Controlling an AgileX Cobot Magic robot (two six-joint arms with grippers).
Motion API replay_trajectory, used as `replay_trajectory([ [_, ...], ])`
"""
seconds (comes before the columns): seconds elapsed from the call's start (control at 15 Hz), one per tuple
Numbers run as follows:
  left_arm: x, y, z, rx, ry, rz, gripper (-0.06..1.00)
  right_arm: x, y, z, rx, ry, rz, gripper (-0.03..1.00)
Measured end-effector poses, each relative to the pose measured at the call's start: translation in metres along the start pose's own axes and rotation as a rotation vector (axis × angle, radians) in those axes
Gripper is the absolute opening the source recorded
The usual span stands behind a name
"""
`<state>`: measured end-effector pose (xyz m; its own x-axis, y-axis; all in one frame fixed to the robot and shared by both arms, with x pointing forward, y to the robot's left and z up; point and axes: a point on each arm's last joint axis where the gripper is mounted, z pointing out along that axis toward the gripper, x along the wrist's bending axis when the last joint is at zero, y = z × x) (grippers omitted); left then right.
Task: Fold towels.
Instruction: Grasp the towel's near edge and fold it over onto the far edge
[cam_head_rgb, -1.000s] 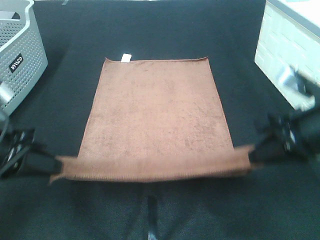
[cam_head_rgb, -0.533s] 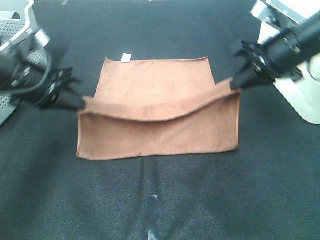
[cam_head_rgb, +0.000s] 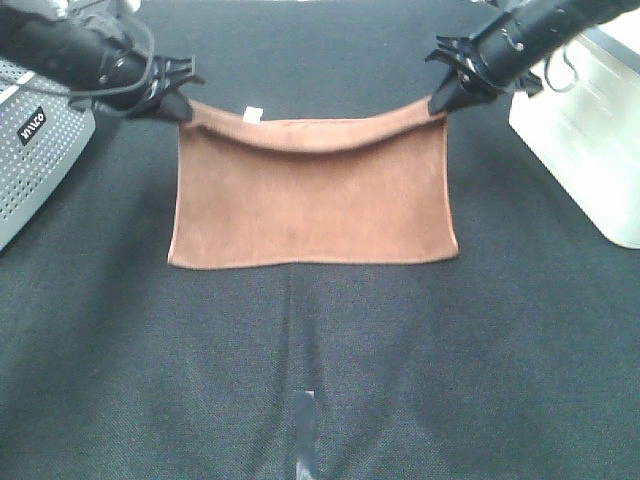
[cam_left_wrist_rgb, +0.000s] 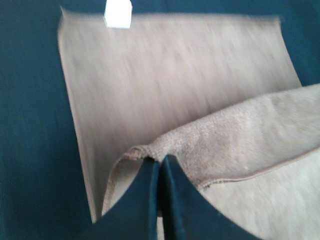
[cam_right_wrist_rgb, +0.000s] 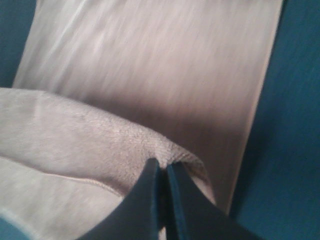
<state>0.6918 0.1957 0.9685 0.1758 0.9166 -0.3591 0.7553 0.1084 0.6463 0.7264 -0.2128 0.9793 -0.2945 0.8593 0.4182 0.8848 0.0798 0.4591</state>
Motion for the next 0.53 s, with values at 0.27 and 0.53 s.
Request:
replay_trajectory([
  [0.27, 0.011, 0.021, 0.047, -0.075, 0.014, 0.011, 0.0, -0.016, 0.03, 0.024, -0.076, -0.035, -0.051, 0.0],
  [0.53, 0.029, 0.032, 0.103, -0.174, 0.039, 0.025, 0.0, -0.041, 0.044, 0.065, -0.172, -0.069, -0.071, 0.0],
])
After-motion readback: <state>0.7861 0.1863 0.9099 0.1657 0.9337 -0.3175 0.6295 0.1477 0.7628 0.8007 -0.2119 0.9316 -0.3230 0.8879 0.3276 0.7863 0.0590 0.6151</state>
